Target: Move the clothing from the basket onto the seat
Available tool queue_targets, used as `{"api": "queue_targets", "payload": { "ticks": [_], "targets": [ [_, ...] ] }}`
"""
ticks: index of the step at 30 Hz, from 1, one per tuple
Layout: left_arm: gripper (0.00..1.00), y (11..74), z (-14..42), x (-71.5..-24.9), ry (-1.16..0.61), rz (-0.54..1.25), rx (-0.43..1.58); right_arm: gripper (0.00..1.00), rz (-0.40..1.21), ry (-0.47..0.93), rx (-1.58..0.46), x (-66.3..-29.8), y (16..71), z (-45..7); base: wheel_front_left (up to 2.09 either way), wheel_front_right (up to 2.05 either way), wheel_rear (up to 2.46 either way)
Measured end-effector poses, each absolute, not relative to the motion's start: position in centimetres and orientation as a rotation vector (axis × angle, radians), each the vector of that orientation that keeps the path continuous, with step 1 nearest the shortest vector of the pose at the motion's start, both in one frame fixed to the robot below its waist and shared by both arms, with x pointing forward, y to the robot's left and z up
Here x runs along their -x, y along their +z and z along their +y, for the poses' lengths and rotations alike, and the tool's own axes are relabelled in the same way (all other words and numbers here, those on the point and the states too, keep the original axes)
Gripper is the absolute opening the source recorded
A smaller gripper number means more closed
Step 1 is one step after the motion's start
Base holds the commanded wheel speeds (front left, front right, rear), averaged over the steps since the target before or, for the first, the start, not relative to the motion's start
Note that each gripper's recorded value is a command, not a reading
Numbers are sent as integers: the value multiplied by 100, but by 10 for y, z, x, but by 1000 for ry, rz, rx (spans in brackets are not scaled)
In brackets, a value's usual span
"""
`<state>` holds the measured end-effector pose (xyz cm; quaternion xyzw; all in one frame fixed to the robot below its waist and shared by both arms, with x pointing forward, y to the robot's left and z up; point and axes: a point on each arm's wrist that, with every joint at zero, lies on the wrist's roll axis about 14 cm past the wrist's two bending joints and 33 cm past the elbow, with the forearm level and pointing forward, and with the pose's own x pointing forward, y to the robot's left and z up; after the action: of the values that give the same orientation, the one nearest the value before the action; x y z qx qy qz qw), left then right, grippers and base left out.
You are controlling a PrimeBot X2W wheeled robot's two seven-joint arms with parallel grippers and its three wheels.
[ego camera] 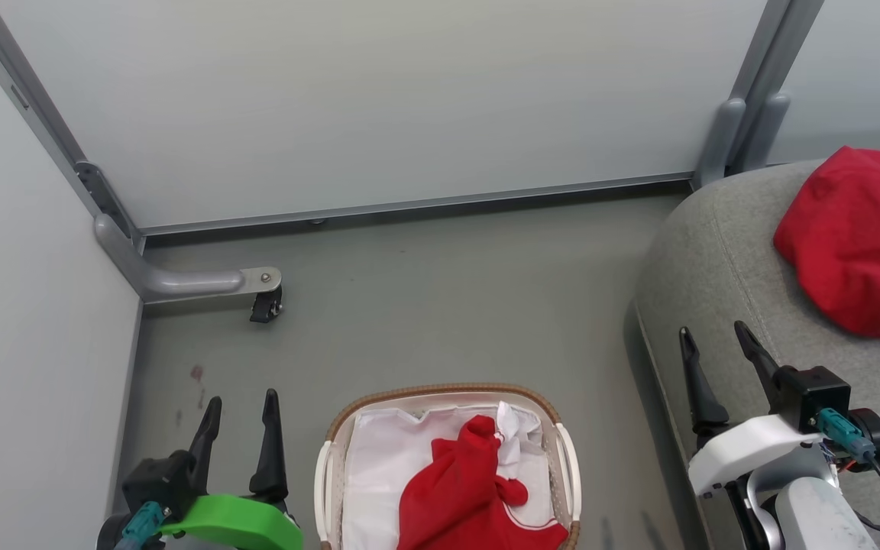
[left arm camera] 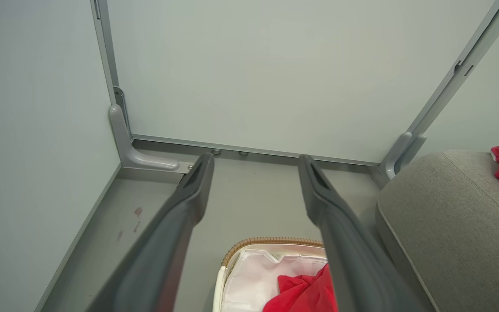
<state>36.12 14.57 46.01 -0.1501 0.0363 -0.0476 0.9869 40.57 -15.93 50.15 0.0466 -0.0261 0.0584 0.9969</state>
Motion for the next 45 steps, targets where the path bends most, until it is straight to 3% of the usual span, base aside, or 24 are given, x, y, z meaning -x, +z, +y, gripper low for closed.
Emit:
{"api": "queue_targets", "payload": {
  "ticks": [32, 45],
  "targets": [
    [100, 451, 130, -363, -135, 109, 295, 100, -49, 96, -95, -403, 499, -167, 0, 0, 0],
    [100, 427, 60, -415, -373, 198, 209, 100, -50, 62, -70, -436, 494, -181, 0, 0, 0]
  ]
}}
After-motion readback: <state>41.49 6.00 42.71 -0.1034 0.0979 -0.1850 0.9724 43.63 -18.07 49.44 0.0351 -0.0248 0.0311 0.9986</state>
